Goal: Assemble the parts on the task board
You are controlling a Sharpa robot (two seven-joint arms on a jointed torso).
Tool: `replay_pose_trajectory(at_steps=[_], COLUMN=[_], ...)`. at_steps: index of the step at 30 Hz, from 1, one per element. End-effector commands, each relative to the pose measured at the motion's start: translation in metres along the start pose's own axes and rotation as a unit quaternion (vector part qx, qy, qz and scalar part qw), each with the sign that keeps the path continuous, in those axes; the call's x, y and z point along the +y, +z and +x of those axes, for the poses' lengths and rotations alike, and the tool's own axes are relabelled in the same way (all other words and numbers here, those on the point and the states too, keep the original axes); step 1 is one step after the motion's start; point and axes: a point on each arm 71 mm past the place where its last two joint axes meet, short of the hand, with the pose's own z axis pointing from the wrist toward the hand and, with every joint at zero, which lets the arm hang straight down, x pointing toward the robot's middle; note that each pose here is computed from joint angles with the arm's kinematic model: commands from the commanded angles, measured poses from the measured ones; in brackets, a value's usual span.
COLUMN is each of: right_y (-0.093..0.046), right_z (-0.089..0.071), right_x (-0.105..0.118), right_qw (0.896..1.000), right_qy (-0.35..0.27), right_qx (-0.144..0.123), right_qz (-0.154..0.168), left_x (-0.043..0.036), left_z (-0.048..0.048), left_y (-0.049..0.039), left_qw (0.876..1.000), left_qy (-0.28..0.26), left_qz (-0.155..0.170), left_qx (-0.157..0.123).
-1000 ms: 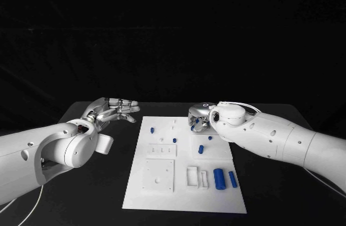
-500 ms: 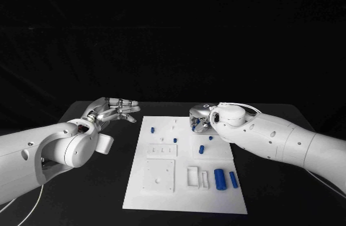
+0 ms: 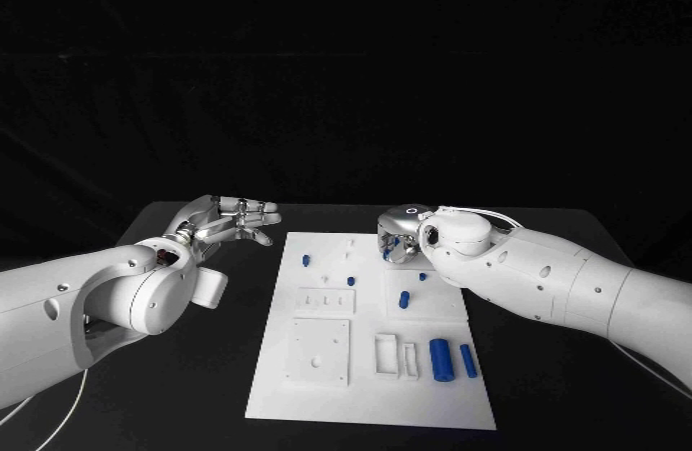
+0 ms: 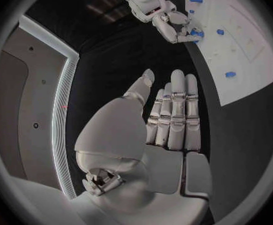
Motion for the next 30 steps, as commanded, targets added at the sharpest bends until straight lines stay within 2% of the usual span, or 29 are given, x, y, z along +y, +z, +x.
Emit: replay_pose_trajectory(at_steps=[1, 8, 15, 30], right_y=[0.0, 0.005, 0.014, 0.03], right_z=[-0.01, -0.021, -0.027, -0.029], right_x=[0.005, 0.012, 0.02, 0.034], right_qw=[0.999, 0.996, 0.993, 0.992], right_qy=[-0.009, -0.014, -0.016, -0.015], right_qx=[-0.053, -0.092, -0.115, -0.126], right_qz=[0.002, 0.014, 0.019, 0.014], left_x=[-0.0025, -0.0028, -0.0034, -0.0108], left_z=[0.0014, 0.0026, 0.0047, 0.0099], left_y=[0.0006, 0.0013, 0.0022, 0.0045], left_qw=[1.0, 1.0, 1.0, 1.0], left_qy=[0.001, 0.001, 0.002, 0.005], left_qz=[0.004, 0.006, 0.007, 0.015], left_qx=[0.008, 0.009, 0.011, 0.018])
